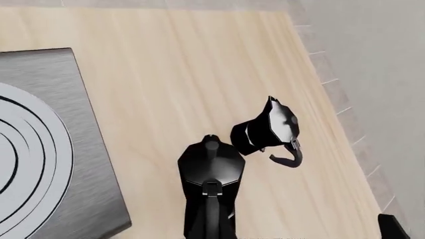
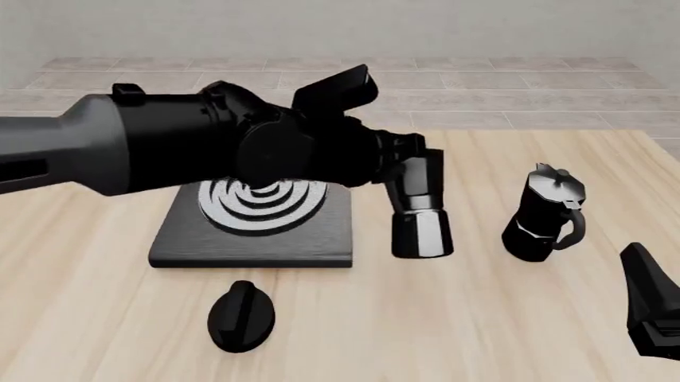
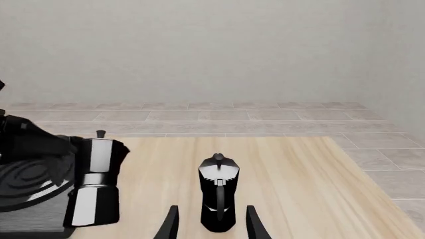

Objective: Put both moka pots on the stove.

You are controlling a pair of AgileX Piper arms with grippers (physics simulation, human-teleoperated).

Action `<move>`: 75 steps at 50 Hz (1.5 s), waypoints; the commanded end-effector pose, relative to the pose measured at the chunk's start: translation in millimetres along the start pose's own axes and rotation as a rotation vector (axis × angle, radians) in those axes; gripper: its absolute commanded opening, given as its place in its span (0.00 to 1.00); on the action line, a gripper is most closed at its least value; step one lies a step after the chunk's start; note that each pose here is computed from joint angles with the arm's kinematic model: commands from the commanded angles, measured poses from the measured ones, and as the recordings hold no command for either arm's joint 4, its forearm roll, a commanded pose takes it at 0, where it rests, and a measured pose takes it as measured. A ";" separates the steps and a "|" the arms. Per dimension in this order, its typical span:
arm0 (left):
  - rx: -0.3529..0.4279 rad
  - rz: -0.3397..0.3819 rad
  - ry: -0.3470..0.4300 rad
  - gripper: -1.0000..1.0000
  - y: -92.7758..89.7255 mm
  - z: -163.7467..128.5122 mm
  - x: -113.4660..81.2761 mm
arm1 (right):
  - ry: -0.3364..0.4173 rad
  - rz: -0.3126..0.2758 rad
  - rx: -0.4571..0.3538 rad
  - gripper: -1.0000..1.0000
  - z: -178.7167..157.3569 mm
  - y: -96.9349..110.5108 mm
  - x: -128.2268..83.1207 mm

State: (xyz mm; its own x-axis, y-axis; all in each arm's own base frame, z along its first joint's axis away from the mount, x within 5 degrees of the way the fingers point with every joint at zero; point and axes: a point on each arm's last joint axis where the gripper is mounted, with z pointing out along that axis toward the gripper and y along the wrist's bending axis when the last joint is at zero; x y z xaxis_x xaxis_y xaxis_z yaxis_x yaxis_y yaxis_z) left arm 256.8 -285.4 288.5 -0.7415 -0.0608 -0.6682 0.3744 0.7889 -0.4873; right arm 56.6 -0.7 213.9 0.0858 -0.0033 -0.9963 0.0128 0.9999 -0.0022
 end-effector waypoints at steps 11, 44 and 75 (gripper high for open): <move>0.043 0.020 -0.119 0.00 4.1 -67.2 -20.1 | 0.000 0.000 0.000 1.00 0.0 0.0 0.0; -0.086 0.100 -0.369 0.00 67.7 -139.3 -43.0 | 0.000 0.000 0.000 1.00 0.0 0.0 0.0; -0.237 0.168 -0.501 0.00 122.2 -142.2 -49.0 | 0.000 0.000 0.000 1.00 0.0 0.0 0.0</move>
State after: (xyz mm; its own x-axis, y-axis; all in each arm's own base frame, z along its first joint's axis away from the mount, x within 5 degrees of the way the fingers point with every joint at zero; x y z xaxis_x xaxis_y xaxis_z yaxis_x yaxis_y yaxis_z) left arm 254.8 -115.5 331.6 -0.4068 -0.1649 -0.8985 0.2978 0.9059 -0.3011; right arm 56.6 -0.7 213.9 0.0857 -0.0033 -0.9963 0.0128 0.9999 -0.0023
